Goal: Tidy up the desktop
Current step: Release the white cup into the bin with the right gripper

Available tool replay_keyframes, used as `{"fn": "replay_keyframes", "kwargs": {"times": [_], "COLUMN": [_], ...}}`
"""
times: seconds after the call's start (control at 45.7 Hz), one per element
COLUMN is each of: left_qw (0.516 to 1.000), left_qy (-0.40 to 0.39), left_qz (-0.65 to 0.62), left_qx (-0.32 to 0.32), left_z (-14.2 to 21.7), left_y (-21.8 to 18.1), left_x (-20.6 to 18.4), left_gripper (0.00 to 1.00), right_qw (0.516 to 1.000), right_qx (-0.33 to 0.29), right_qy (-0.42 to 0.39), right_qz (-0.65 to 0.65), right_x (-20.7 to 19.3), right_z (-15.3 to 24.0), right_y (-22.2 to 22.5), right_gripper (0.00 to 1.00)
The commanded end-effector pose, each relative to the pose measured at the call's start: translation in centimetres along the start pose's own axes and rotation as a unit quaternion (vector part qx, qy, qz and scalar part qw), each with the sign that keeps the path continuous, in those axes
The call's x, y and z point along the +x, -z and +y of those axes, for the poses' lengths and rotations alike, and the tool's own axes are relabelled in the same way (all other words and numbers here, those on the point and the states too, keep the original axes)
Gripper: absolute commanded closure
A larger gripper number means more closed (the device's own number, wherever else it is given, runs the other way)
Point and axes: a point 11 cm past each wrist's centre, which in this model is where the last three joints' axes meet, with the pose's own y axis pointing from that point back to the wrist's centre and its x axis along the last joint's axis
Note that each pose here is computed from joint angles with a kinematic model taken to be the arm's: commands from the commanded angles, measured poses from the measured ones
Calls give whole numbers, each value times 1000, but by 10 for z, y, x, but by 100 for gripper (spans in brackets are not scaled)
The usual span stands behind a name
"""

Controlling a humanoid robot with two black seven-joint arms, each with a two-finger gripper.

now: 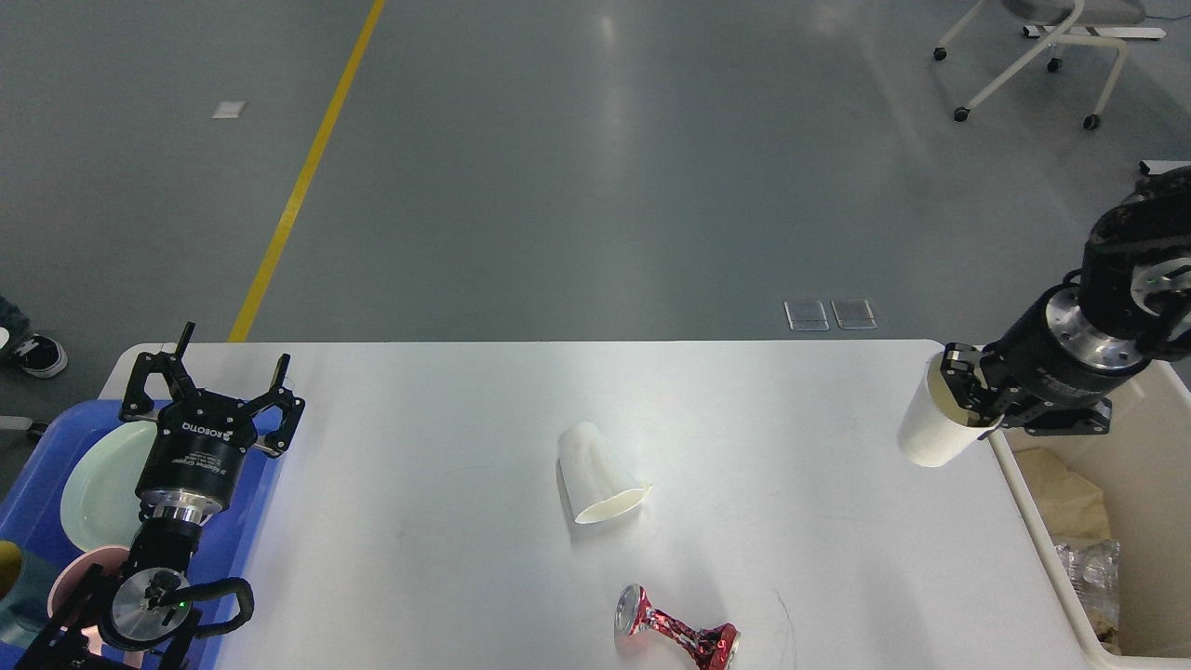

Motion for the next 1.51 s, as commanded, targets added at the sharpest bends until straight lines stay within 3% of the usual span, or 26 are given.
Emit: {"fn": "replay_keyframes", "kwargs": {"times": [0.0, 0.263, 0.525, 0.81, 1.028, 1.378, 1.4, 1.444, 1.488], "left_qw": [1000, 1000, 1000, 1000, 1000, 1000, 1000, 1000, 1000], "left_qy": [0, -1, 0, 0, 0, 0, 0, 0, 1], "left_qz": [0, 0, 0, 0, 0, 0, 0, 0, 0], "left_qx": [0, 0, 0, 0, 1, 0, 0, -1, 0], "left_z": [0, 0, 0, 0, 0, 0, 0, 0, -1], "left_y": [0, 0, 0, 0, 0, 0, 0, 0, 0], "left_x": [0, 0, 0, 0, 0, 0, 0, 0, -1], "left_gripper": [4, 4, 4, 4, 4, 4, 4, 4, 4], "right_qw": [999, 986, 969, 939, 931, 931, 930, 929, 926], "right_qx": [-22, -99, -122, -170, -183, -185, -185, -185, -186], "right_qy": [-21, -73, -132, -240, -271, -273, -274, -277, -287], "right_qz": [-41, -115, -169, -177, -161, -159, -159, -159, -160], "right_x": [24, 53, 41, -12, -34, -36, -36, -35, -33], "right_z": [-19, -76, -159, -241, -261, -263, -263, -263, -261], "right_y": [-54, -154, -193, -208, -207, -207, -207, -207, -207], "right_gripper": [100, 100, 100, 100, 100, 100, 91, 46, 18]}}
